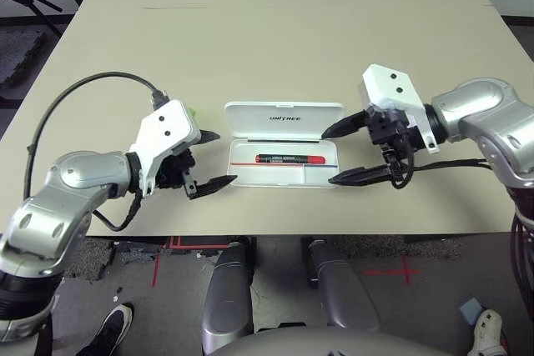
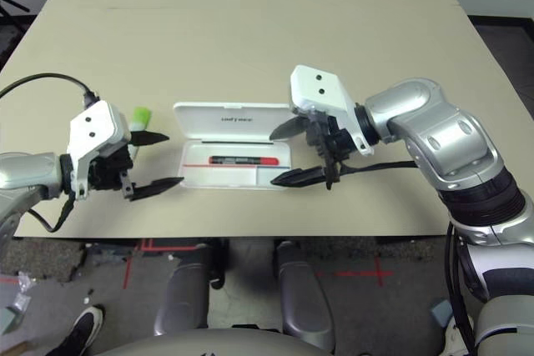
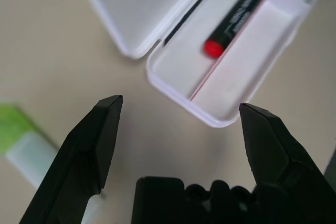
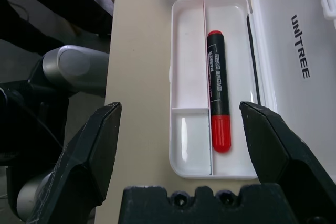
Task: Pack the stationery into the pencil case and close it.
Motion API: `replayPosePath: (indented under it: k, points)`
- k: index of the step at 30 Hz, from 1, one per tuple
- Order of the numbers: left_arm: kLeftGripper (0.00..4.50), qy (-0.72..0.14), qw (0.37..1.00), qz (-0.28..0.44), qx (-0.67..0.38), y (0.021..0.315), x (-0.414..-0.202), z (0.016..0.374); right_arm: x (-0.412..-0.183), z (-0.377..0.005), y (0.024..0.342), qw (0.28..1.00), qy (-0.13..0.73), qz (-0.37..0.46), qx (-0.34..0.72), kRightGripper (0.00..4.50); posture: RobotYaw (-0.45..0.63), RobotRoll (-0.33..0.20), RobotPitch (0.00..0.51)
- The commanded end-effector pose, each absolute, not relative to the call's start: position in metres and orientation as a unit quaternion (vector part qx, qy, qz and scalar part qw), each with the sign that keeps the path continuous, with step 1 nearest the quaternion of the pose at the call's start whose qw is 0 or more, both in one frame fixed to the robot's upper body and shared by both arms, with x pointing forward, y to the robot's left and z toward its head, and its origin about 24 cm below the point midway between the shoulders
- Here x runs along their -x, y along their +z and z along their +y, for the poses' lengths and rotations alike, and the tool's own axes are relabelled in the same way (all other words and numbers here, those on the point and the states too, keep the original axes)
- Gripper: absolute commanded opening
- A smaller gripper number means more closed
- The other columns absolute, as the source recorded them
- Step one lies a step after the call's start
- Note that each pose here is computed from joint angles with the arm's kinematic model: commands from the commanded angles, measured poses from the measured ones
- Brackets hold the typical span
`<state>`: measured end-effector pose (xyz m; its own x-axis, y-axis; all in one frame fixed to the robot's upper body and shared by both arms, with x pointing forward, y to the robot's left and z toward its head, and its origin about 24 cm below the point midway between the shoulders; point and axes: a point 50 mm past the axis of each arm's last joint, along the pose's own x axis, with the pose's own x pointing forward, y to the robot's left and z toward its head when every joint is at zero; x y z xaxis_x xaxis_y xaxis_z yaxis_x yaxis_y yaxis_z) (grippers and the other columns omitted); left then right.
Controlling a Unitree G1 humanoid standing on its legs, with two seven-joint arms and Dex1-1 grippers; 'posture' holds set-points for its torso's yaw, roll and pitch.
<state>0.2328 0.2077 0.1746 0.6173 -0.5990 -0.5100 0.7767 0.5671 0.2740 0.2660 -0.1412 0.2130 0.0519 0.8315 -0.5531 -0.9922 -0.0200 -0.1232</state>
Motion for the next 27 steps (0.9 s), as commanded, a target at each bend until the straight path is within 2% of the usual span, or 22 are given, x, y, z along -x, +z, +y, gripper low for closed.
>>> replayPosePath:
  k: [1, 9, 19, 27]
  points:
    - [4.50, -0.353, 0.884, 0.196, -0.238, 0.179, -0.234, 0.213, -0.263, -0.138, 0.211, 0.676, 0.678, 0.153, 0.246, 4.48, 0.11, 0.000, 0.241]
    - [4.50, -0.223, 0.933, 0.212, -0.189, 0.173, -0.254, 0.233, -0.262, -0.132, 0.210, 0.670, 0.690, 0.132, 0.237, 4.48, 0.11, 0.000, 0.243]
    - [4.50, -0.111, 0.950, 0.260, -0.130, 0.157, -0.279, 0.242, -0.261, -0.130, 0.204, 0.672, 0.688, 0.132, 0.240, 4.48, 0.09, 0.000, 0.247]
    - [4.50, -0.095, 0.946, 0.298, -0.084, 0.143, -0.289, 0.239, -0.260, -0.131, 0.203, 0.682, 0.679, 0.128, 0.241, 4.48, 0.06, 0.000, 0.244]
